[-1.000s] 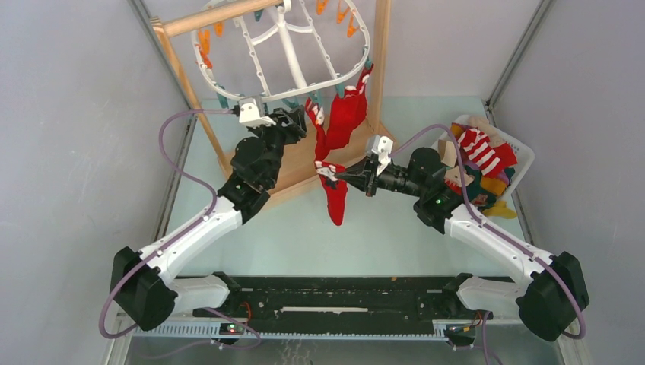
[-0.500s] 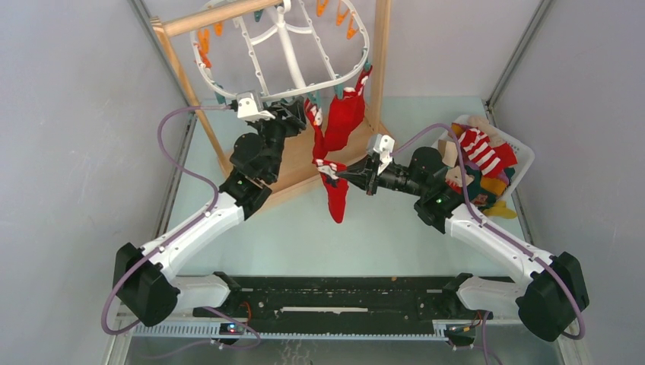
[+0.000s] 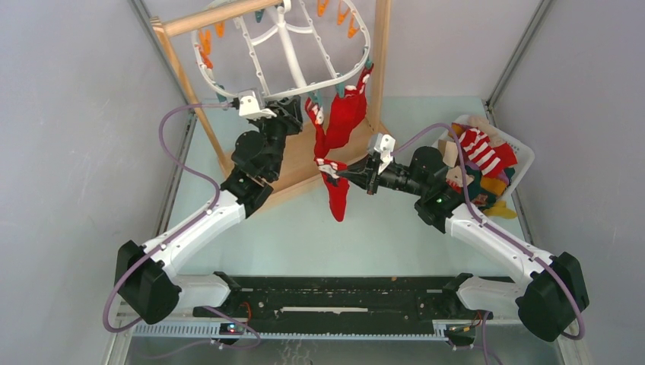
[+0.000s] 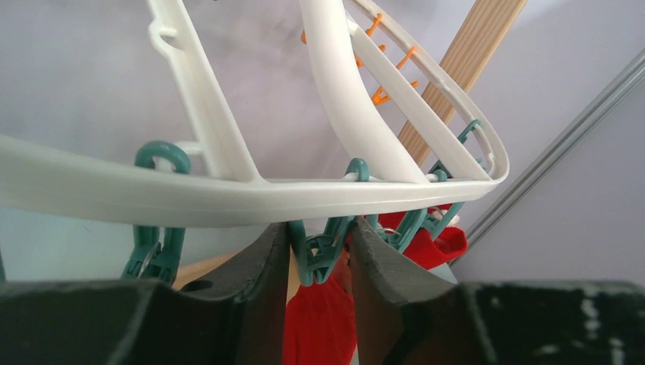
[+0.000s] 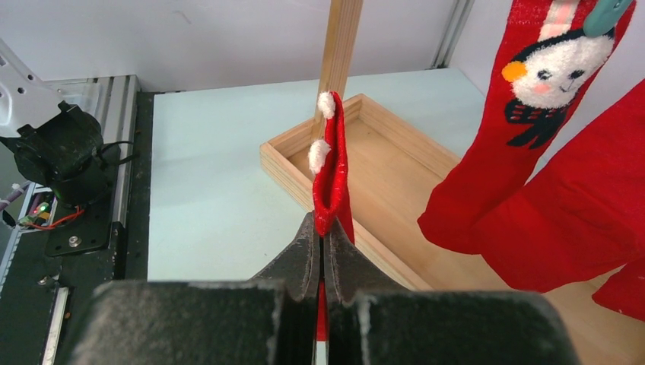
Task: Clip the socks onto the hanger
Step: Open the clamp at the hanger.
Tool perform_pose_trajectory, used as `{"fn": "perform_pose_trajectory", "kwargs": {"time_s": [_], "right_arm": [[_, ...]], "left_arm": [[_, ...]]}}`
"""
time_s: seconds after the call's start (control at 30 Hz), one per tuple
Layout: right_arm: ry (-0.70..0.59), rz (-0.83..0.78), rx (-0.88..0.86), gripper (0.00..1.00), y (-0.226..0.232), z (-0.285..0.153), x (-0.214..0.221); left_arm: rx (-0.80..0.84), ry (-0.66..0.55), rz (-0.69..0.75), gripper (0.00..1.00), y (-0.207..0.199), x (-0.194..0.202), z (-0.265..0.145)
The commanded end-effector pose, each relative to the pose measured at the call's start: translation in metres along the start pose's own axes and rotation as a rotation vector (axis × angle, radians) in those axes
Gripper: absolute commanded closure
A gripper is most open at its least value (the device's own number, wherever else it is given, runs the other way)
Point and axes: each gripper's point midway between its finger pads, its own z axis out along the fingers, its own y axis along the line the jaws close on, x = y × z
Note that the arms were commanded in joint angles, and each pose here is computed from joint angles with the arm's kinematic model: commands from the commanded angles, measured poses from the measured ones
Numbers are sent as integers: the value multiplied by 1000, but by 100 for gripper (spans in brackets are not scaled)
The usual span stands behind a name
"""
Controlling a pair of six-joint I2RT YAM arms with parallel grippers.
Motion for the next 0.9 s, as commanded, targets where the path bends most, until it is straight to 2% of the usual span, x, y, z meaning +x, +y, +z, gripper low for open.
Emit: {"fn": "perform_pose_trajectory", "kwargs": {"time_s": [0.0,0.2,0.63,0.87], "right_arm": [[-57,-37,15,100,-7,2,-25],[-61,-40,50,100,-14,6,-29],[-114,-42,169,100,-39,59,-67],[-98,-22,204,100,-46,86,-68]], "left_arm": [[20,-104,-60,68,-18,-48,5],[22,-91,-96,82,-21,-52,3],[-20,-40,-104,83,-13,-56,-8],[-19,-27,-99,84,-14,-58,-9]]}}
